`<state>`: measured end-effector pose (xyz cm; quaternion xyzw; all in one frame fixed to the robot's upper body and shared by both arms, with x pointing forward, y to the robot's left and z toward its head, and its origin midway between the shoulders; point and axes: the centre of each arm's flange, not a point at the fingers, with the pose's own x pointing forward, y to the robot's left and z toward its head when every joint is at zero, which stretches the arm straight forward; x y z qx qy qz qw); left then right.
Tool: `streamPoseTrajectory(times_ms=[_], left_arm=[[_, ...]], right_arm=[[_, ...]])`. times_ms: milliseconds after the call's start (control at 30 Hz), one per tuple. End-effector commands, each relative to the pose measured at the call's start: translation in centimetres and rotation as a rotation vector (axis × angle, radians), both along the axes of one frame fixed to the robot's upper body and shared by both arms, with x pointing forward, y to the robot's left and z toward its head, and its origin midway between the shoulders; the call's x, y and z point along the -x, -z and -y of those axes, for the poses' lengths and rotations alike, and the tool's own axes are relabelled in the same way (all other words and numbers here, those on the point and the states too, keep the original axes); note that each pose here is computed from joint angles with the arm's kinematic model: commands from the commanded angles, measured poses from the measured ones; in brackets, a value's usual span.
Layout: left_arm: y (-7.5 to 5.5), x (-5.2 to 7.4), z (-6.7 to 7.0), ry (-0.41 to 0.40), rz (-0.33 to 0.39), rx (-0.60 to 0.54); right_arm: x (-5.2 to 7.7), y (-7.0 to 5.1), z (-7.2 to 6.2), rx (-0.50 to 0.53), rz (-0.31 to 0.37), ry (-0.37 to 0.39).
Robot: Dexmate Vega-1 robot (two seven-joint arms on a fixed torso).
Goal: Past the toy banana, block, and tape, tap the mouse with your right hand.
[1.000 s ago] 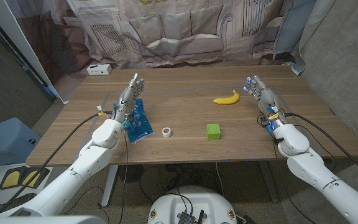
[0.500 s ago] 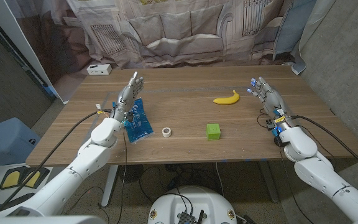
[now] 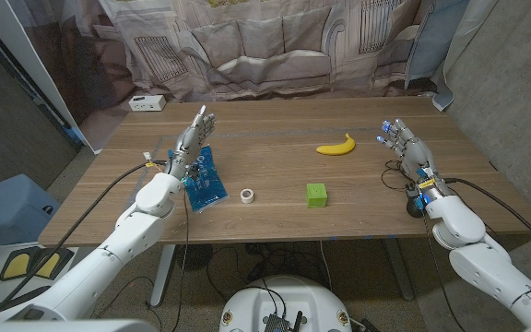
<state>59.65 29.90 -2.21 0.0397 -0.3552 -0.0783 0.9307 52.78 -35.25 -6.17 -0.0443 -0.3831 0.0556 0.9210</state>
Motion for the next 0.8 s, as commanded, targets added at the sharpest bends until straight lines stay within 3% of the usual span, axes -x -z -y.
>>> streamPoseTrajectory(times_ms=[33,800], left_arm=[[0.0,0.0,0.5,-0.003,-0.013,-0.007],[-0.9,-0.6,1.4,0.008,-0.010,-0.005]], right_arm=[[2.2,1.2,2.5,-0.007,-0.008,0.042],[4.9,2.7,5.0,-0.026,-0.005,0.098]])
